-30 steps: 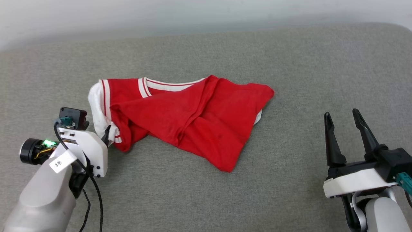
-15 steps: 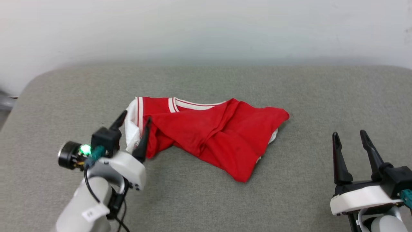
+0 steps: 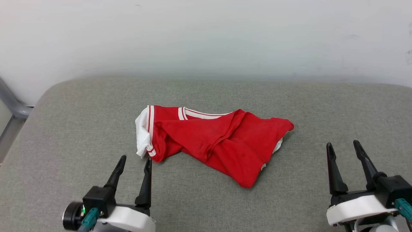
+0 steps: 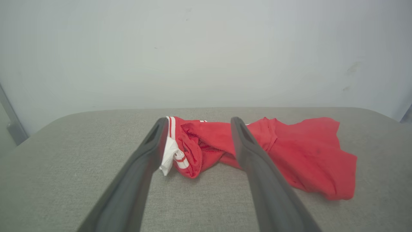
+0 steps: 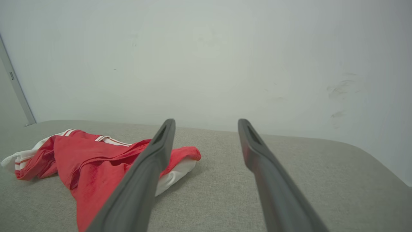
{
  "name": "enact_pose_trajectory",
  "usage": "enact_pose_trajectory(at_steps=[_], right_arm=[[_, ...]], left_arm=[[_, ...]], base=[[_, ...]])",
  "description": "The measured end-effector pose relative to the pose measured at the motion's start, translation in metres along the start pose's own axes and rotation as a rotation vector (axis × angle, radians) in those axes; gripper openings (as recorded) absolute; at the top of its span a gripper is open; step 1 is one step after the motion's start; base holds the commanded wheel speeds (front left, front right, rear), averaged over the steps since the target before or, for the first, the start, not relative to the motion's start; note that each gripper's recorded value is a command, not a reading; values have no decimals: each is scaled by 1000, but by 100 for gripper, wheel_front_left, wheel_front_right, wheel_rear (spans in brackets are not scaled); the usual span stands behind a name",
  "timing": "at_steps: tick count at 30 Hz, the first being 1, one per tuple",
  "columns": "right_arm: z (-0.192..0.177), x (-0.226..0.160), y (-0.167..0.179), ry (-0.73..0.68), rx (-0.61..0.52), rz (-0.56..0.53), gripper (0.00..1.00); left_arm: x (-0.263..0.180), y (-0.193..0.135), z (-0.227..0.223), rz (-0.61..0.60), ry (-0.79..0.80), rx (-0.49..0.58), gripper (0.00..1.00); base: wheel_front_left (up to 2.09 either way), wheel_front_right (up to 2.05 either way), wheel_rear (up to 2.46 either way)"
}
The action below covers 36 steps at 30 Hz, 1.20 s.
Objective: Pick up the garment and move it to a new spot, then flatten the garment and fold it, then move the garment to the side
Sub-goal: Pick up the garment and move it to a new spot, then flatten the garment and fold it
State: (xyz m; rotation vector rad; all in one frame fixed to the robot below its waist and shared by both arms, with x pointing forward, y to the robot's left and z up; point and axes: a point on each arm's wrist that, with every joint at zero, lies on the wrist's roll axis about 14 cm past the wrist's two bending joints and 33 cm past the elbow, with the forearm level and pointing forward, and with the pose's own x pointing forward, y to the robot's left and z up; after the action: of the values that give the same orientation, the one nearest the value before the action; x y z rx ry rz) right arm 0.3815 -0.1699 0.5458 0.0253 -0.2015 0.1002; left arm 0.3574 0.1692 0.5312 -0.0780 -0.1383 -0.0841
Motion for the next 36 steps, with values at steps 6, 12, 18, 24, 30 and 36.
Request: enact_pose_trajectory(at_steps=[6,12,18,24,30,36], right_arm=[[-2,-4,1,7,8,1,100],[-3,-4,2,10,15,3,100],[-23,-5,6,70,23,13,100],[-50,30,30,267,19,127,100],[-78,71,33,554,0,221,100],[-107,95,33,798,22,238,100]], left_arm=[[-10,-3,-5,3,8,-11,100],[-10,-7,-9,-16,16,-6,100],[-7,-13,-19,-32,43,-8,100],[1,-11,-28,-26,66,-12,100],[10,-1,-37,-2,91,-10,100],[11,11,-46,39,117,-10,100]], base=[[0,0,0],[0,0,0],[0,0,0],[0,0,0],[0,0,0],[0,0,0]])
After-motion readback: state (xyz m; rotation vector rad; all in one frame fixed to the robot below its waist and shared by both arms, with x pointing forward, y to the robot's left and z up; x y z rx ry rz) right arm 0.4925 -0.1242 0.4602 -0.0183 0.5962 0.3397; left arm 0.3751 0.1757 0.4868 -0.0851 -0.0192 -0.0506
